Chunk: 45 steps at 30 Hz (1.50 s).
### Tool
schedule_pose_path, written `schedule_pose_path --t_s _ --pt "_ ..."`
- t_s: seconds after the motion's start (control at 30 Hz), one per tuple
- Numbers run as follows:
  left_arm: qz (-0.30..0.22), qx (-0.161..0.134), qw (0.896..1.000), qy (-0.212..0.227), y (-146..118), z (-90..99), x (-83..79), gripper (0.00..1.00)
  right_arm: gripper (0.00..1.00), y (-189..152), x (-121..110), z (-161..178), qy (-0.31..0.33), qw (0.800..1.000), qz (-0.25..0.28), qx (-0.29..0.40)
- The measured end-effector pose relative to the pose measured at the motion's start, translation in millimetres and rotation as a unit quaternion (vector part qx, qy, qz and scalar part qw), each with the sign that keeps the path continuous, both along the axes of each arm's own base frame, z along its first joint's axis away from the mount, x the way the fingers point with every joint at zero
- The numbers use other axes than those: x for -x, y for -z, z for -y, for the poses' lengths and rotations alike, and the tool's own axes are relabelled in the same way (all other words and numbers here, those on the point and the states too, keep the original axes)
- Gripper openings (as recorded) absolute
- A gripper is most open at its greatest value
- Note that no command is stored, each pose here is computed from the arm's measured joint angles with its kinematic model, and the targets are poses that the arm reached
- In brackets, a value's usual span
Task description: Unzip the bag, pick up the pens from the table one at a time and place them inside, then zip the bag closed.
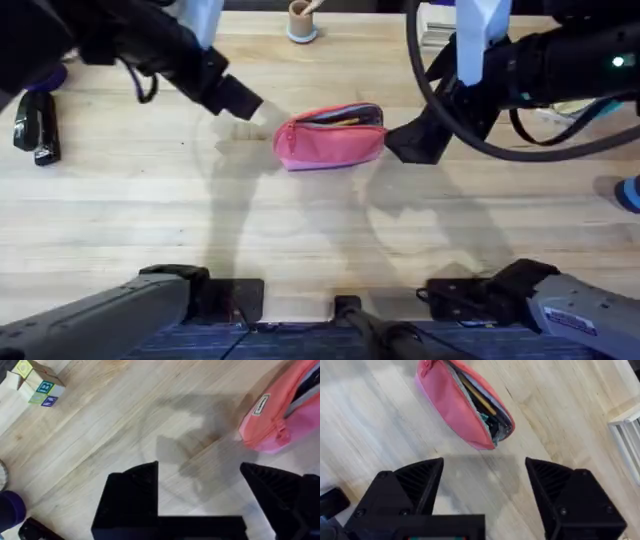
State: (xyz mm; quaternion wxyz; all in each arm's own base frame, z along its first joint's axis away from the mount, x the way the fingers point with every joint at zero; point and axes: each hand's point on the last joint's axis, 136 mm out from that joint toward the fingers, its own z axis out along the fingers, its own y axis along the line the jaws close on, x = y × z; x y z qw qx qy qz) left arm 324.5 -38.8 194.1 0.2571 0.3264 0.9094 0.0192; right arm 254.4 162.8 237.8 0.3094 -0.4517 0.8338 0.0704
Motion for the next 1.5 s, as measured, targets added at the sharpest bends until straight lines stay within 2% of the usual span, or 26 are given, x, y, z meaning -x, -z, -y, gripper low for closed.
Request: schedule_pose_path --t_s 0.13,0.3,0.4,0.57,0.7,0.8,0.83,1.0,1.13,1.3,1.4,1.5 --pt "-0.015 0.002 0.999 0.028 4 -11.1 8.3 0.995 0.998 0 0 0 0.000 1.000 0.000 0.000" --pt "-0.047 0.022 0.996 0.079 10 -7.2 27.9 0.995 0.997 0 0 0 0.000 1.000 0.000 0.000" --pt "-0.073 0.044 0.991 0.103 13 -6.4 44.6 0.997 0.997 0 0 0 0.000 1.000 0.000 0.000" --pt "-0.076 0.103 0.981 0.146 8 -6.4 62.0 0.995 0.998 0 0 0 0.000 1.000 0.000 0.000" --pt "-0.051 0.150 0.974 0.164 -2 -12.0 68.0 0.995 0.998 0 0 0 0.000 1.000 0.000 0.000" --pt "-0.022 0.169 0.971 0.169 -9 -17.4 65.2 0.995 0.998 0 0 0 0.000 1.000 0.000 0.000" --pt "0.007 0.174 0.968 0.181 -15 -19.2 59.0 0.994 0.997 0 0 0 0.000 1.000 0.000 0.000" --pt "0.023 0.172 0.966 0.192 -17 -18.2 55.2 0.994 0.997 0 0 0 0.000 1.000 0.000 0.000" --pt "0.021 0.173 0.963 0.205 -17 -15.6 59.3 0.994 0.998 0 0 0 0.000 1.000 0.000 0.000" --pt "0.020 0.156 0.947 0.279 -13 -8.2 78.4 0.995 0.998 0 0 0 0.000 1.000 0.000 0.000" --pt "0.033 0.141 0.938 0.315 -5 -7.9 83.3 0.995 0.998 0 0 0 0.000 1.000 0.000 0.000" --pt "0.042 0.138 0.928 0.343 10 -5.8 88.9 0.995 0.998 0 0 0 0.000 1.000 0.000 0.000"
